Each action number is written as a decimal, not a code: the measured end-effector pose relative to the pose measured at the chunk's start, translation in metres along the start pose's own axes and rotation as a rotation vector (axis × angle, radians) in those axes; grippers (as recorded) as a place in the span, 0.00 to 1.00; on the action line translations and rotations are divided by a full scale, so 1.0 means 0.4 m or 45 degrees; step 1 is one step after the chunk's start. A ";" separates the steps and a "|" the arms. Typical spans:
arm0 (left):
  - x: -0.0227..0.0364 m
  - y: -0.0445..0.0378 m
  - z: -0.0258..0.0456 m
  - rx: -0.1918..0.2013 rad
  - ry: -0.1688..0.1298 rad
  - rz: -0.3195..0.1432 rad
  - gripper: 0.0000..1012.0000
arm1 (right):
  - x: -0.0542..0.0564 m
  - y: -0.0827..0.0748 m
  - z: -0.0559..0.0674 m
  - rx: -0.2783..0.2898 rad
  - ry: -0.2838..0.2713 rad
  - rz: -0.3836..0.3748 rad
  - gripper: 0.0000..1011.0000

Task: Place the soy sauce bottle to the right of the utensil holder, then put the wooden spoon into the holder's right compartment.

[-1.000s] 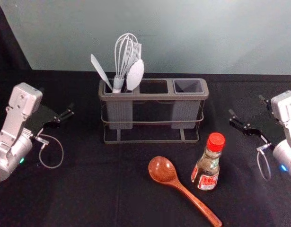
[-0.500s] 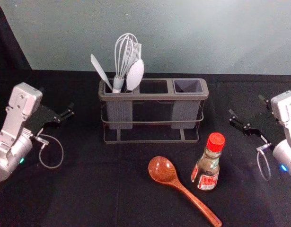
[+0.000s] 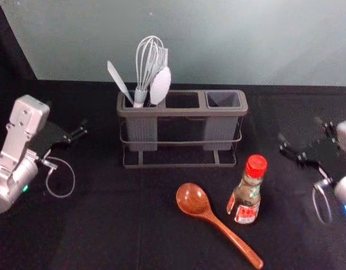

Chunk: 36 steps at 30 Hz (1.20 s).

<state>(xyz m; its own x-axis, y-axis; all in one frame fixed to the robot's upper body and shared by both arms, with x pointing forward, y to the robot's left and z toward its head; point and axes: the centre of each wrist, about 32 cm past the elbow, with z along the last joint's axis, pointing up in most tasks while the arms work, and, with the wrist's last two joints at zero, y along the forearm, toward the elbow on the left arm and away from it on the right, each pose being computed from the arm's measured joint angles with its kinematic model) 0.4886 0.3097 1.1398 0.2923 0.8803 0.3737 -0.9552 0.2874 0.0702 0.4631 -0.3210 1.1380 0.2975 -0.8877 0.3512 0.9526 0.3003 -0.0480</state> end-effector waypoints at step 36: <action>0.000 0.000 0.000 0.000 0.000 0.000 1.00 | 0.024 -0.286 0.053 0.110 0.256 0.426 0.99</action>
<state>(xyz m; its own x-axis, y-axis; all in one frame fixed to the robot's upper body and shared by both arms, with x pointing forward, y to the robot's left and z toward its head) 0.4886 0.3097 1.1398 0.2923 0.8803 0.3737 -0.9553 0.2873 0.0703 0.3555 -0.3563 1.1667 0.6048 -0.7841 0.1391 0.7949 0.6049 -0.0470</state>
